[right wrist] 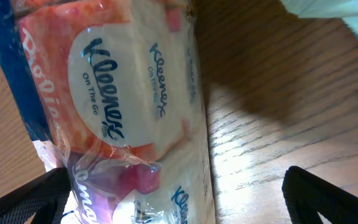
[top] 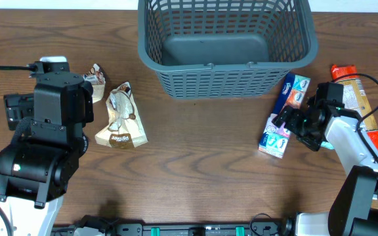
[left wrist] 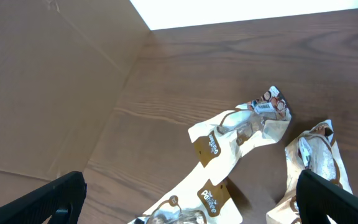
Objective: Pack container
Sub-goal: 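Close the right gripper on the tissue multipack's end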
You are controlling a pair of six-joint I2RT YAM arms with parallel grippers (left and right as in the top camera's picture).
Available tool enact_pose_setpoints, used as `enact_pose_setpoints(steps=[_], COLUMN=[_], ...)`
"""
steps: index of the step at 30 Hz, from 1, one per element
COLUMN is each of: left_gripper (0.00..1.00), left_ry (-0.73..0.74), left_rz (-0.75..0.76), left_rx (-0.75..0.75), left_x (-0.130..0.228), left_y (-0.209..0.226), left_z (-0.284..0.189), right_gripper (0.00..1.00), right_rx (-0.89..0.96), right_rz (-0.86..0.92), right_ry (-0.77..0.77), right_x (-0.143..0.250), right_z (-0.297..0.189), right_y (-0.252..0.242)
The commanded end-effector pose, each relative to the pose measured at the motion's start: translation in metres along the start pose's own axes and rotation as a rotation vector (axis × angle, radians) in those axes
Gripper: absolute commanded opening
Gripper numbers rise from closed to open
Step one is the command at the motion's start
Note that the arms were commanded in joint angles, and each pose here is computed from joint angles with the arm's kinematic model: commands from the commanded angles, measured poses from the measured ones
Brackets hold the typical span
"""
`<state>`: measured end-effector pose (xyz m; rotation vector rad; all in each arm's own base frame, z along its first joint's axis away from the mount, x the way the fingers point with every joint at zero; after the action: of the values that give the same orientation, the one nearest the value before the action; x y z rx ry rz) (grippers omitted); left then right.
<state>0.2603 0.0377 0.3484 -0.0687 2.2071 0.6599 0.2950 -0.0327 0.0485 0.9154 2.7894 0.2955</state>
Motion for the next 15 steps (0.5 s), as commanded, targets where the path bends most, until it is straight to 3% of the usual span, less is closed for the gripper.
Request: enact_pose_setpoints(steps=[1, 15], left_gripper=[0.99, 0.99], left_ry=[-0.006, -0.006], left_rz=[-0.011, -0.011], left_rx=[-0.024, -0.024], left_x=[-0.0027, -0.0027], left_y=[0.0066, 0.0066], left_z=[-0.0021, -0.0021], right_gripper=[0.99, 0.99], right_rx=[-0.005, 0.032], right_rz=[-0.025, -0.018], right_ry=[0.033, 0.02], right_x=[0.01, 0.0084], right_z=[0.0047, 0.0047], right_y=[-0.0005, -0.0064])
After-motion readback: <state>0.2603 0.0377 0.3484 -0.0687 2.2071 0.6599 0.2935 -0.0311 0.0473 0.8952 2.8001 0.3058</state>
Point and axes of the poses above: each gripper's point midway between its finger pads, its own z axis out along the fingers, its own y axis along the line the jaws close on, x = y × z, the point moved 2 cm from there along -z, back along the fingers, and after that the axes turned 3 degrees about z, right-handed, at the moved point
